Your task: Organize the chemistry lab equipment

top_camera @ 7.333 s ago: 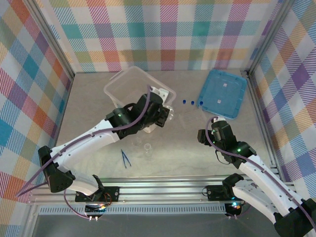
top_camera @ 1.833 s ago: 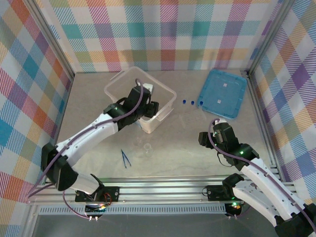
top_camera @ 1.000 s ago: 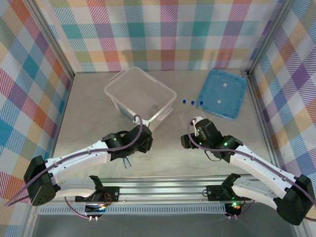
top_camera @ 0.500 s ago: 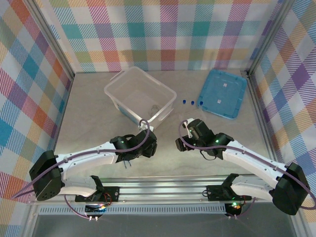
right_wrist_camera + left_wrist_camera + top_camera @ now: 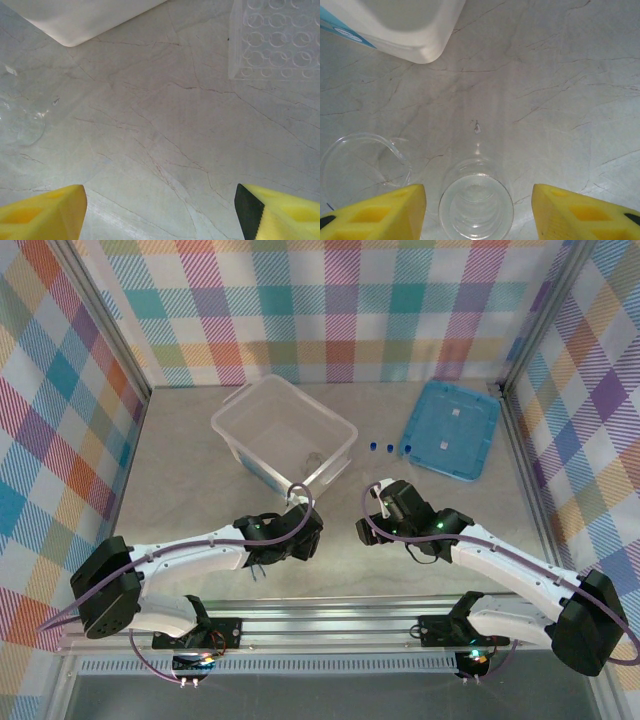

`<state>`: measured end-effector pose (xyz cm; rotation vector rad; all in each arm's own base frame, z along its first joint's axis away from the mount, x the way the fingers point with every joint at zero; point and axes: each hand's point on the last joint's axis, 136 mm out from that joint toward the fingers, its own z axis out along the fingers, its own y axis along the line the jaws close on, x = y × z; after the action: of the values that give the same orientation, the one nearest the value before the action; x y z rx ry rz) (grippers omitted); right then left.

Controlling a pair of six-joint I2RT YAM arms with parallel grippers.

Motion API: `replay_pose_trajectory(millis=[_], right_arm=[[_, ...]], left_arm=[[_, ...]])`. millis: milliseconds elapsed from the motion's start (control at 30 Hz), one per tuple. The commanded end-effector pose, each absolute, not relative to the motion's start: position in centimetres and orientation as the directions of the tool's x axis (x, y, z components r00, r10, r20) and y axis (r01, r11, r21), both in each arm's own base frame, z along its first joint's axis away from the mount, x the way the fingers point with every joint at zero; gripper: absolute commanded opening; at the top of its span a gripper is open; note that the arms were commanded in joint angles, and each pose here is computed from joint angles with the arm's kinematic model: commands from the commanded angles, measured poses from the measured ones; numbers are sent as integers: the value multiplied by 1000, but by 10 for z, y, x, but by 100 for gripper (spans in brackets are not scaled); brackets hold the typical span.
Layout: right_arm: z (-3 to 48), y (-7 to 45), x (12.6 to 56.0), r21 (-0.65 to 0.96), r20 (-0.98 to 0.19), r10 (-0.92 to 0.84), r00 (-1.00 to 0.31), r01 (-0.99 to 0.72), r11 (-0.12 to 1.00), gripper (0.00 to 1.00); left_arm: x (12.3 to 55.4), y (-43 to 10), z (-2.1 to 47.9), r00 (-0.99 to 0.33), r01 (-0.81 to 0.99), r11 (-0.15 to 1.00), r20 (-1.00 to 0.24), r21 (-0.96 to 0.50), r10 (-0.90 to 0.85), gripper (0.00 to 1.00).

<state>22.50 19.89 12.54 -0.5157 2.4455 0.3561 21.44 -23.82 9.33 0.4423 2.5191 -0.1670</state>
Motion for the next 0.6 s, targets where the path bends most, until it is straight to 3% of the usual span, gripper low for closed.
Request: replay_pose_trajectory(millis=[0,567], right_arm=[[138,204,229,131,-639,-273,-719,-452,882,79],[141,202,229,135,-646,-260,-718,-443,886,79]], left_arm=[[213,-236,86,-786,333,943,-556,-11,271,57],[210,-236,78,-799,330,944,-537,-13,272,44]])
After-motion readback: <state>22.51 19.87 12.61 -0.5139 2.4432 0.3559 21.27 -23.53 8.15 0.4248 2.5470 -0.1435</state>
